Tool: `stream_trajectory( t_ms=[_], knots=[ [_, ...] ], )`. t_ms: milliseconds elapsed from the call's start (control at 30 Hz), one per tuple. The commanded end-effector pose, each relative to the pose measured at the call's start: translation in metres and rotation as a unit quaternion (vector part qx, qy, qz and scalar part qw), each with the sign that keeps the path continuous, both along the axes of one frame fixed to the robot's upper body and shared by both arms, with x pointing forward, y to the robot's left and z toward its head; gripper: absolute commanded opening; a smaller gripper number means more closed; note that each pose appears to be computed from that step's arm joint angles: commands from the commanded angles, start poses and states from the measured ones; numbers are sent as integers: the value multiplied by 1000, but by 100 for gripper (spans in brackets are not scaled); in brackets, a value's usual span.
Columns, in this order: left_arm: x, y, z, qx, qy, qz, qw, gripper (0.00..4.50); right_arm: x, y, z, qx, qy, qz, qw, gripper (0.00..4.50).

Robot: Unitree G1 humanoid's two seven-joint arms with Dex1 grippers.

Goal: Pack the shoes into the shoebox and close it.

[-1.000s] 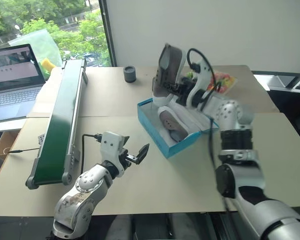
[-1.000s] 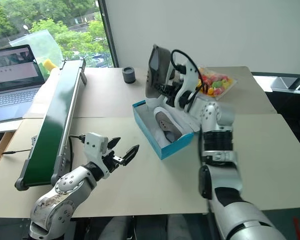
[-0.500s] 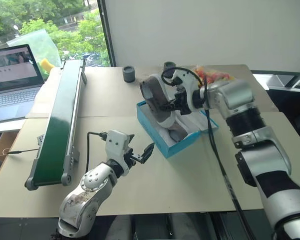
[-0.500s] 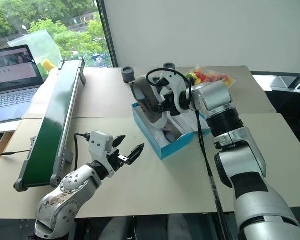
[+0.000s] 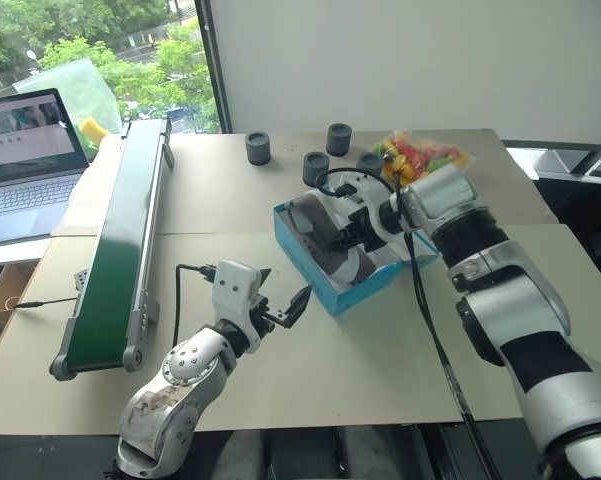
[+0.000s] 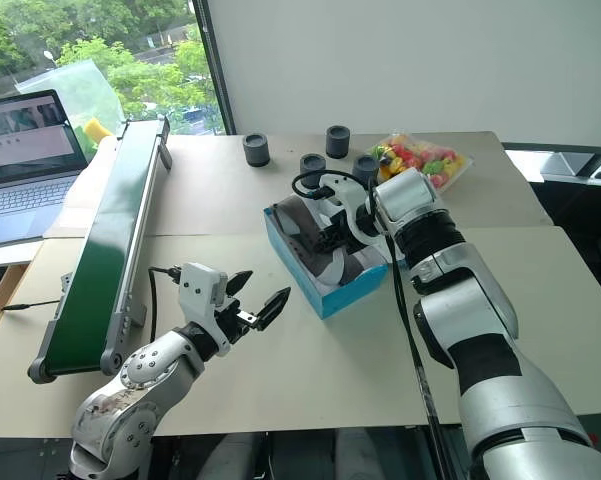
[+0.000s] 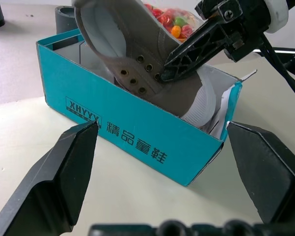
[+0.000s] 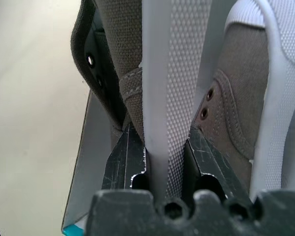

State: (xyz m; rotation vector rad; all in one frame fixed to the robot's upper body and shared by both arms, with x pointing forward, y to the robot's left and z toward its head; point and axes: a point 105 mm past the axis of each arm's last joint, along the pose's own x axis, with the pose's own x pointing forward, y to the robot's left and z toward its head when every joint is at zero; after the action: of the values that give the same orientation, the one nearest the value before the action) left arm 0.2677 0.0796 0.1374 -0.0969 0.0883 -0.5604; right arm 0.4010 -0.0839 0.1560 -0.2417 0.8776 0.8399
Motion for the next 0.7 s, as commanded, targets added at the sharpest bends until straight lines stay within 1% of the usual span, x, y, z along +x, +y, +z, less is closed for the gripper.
stream_trajectory(
  t_ms=[33, 267, 333, 533, 567, 600, 633, 700],
  knots=[
    [-4, -3, 15, -11, -33, 2, 999, 446, -2, -2, -2, -36, 3, 22, 999, 44],
    [-3, -7, 14, -23, -30, 5, 999, 446, 0, -16, -43, -95, 21, 21, 995, 44],
    [-2, -8, 14, -25, -31, 5, 999, 446, 0, -17, -47, -100, 23, 27, 994, 44],
    [-2, -9, 14, -26, -32, 5, 999, 446, 4, -11, -48, -105, 15, 35, 994, 44],
    [-2, -9, 14, -26, -32, 5, 999, 450, 5, -11, -48, -105, 14, 33, 994, 138],
    [-2, -9, 14, -26, -33, 4, 999, 450, 6, -9, -45, -97, 10, 32, 995, 152],
    [-2, -9, 14, -25, -33, 4, 999, 450, 7, -6, -41, -87, 6, 32, 996, 200],
    [-2, -9, 14, -24, -33, 3, 999, 450, 9, 0, -32, -74, -4, 35, 997, 256]
  ],
)
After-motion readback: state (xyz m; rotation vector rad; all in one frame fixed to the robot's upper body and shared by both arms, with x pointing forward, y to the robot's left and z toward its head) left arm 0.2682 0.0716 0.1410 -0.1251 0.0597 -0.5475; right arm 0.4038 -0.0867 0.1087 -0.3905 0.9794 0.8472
